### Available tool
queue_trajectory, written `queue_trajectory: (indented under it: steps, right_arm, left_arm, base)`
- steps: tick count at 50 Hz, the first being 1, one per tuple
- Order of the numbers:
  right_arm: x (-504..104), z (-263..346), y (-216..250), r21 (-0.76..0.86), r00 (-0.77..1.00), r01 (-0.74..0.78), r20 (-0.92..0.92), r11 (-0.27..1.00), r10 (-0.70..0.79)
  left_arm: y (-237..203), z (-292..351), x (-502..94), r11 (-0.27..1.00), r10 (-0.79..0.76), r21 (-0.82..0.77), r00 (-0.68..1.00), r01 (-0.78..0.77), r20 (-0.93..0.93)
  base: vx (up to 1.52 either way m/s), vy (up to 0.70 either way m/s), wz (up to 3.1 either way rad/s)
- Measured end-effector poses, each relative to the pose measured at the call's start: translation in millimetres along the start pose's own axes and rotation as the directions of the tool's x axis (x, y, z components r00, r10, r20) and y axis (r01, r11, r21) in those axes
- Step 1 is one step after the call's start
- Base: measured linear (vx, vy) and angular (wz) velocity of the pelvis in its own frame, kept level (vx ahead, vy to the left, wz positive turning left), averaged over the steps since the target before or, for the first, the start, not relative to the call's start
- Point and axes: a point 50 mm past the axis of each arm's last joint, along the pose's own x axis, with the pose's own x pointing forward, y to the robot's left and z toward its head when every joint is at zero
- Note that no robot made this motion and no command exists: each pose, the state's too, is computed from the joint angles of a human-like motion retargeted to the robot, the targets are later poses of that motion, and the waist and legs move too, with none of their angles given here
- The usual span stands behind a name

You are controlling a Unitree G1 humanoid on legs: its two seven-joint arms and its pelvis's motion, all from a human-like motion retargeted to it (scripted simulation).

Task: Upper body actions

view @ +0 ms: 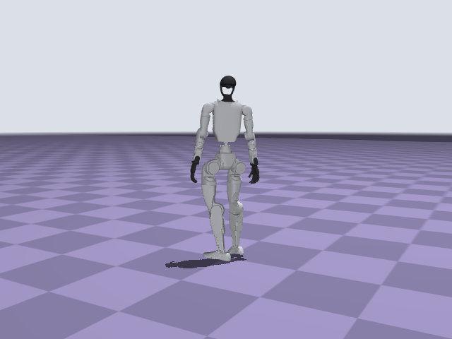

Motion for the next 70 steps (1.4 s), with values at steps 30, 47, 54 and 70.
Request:
queue_trajectory:
  steps: [30,47,54,70]
  right_arm:
    - [-1,23,-23,-0.196,0.997,0.051,0.063,0.979,-0.040]
    - [-12,105,24,-0.122,0.922,-0.152,0.340,0.981,0.186]
    - [-4,67,28,-0.333,0.974,-0.053,0.192,0.941,0.123]
    - [-6,-49,18,-0.126,0.986,-0.017,-0.169,0.992,-0.005]
  left_arm:
    - [1,4,0,0.994,0.000,-0.112,1.000,-0.003,-0.026]
    - [-5,-114,-24,0.934,-0.091,-0.354,0.924,-0.051,-0.372]
    - [-19,-93,-17,0.929,-0.129,-0.369,0.948,0.013,-0.290]
    - [9,44,0,0.987,-0.022,-0.153,0.984,0.049,0.175]
  base:
    - [0.17,0.06,1.48]
    - [0.02,0.03,-0.10]
    - [0.00,0.00,-0.64]
    - [0.00,-0.04,-0.44]
